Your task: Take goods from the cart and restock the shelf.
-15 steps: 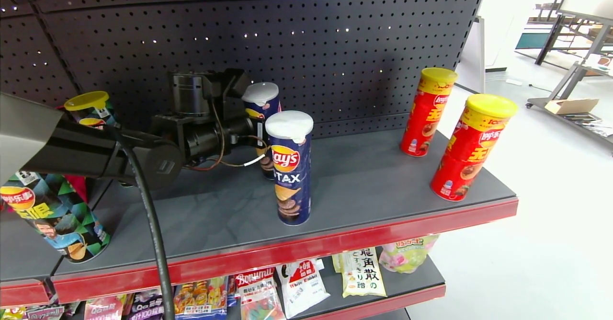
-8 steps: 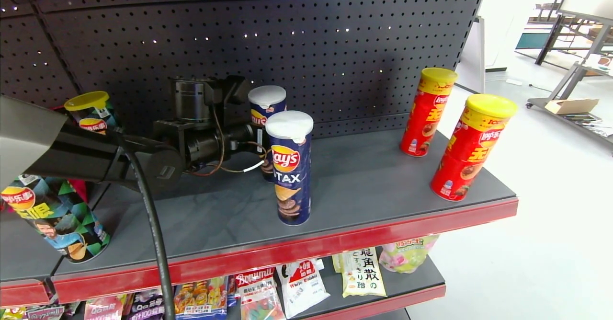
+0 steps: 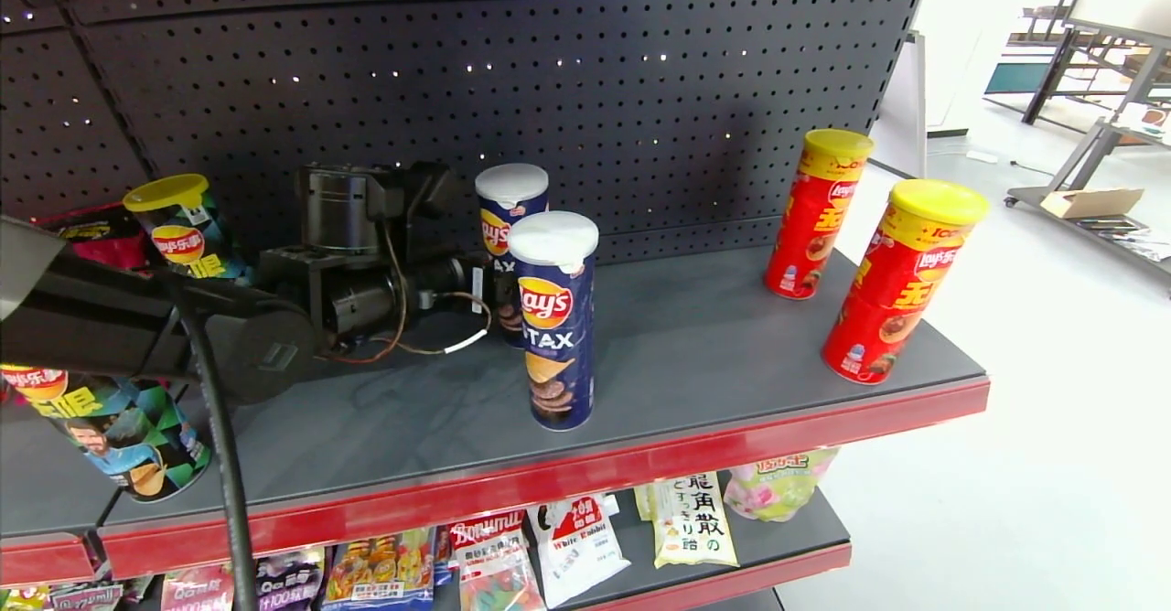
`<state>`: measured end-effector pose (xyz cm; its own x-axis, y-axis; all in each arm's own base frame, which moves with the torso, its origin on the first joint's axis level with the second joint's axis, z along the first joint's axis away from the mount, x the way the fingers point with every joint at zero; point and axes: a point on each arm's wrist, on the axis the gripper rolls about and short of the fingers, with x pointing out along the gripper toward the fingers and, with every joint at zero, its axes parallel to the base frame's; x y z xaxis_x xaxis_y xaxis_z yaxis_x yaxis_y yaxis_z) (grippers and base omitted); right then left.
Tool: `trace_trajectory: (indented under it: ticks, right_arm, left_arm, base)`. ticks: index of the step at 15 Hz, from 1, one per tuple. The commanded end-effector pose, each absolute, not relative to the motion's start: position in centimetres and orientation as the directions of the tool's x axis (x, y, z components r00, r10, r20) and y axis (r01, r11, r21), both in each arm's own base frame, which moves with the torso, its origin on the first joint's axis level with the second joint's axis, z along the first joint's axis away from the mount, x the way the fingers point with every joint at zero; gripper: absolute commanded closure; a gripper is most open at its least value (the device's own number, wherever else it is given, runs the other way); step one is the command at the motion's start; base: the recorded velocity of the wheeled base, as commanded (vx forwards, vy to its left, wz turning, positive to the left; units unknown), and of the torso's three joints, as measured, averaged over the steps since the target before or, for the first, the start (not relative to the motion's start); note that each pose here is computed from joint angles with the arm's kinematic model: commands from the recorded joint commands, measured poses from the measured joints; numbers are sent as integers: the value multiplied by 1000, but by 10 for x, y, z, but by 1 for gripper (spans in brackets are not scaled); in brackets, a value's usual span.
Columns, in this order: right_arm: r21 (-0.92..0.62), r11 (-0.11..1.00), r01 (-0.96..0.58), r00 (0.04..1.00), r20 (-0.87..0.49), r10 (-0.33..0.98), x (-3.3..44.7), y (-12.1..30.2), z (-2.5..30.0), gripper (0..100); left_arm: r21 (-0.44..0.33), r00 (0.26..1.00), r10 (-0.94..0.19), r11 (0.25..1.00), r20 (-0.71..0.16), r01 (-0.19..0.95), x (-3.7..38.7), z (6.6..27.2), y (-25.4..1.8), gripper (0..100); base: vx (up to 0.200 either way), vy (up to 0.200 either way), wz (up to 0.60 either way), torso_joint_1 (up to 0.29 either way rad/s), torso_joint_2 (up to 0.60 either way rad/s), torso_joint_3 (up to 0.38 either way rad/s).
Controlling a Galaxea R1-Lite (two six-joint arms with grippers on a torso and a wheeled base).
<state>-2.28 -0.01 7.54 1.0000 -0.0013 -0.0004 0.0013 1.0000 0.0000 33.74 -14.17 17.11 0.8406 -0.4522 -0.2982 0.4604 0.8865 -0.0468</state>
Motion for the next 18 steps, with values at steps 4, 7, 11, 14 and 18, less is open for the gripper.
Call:
trace_trajectory:
  ticks: [4, 7, 11, 14, 18]
  right_arm:
    - [0, 1000, 0, 1000, -2, 0, -23, 0, 76, 0]
    - [0, 1000, 2, 1000, -2, -2, -23, 0, 76, 0]
    - [0, 1000, 0, 1000, -2, 0, -23, 0, 76, 0]
    - [0, 1000, 0, 1000, -2, 0, -23, 0, 76, 0]
    - [0, 1000, 2, 1000, -2, -2, -23, 0, 76, 0]
  left_arm:
    - [-46, 841, -440, 892, -315, 450, 275, 181, -113, 0]
    - [-41, 845, -431, 896, -318, 442, 191, 187, -76, 0]
    - [-51, 893, -330, 943, -306, 330, 71, 202, -20, 0]
    - [-64, 923, -323, 946, -209, 317, 7, 172, -4, 0]
    - [-52, 964, -242, 970, -113, 237, -35, 118, 8, 0]
  base:
    - [0, 0, 0, 0, 0, 0]
    - [0, 0, 0, 0, 0, 0]
    - [0, 0, 0, 0, 0, 0]
    - [0, 0, 0, 0, 0, 0]
    - [0, 0, 0, 0, 0, 0]
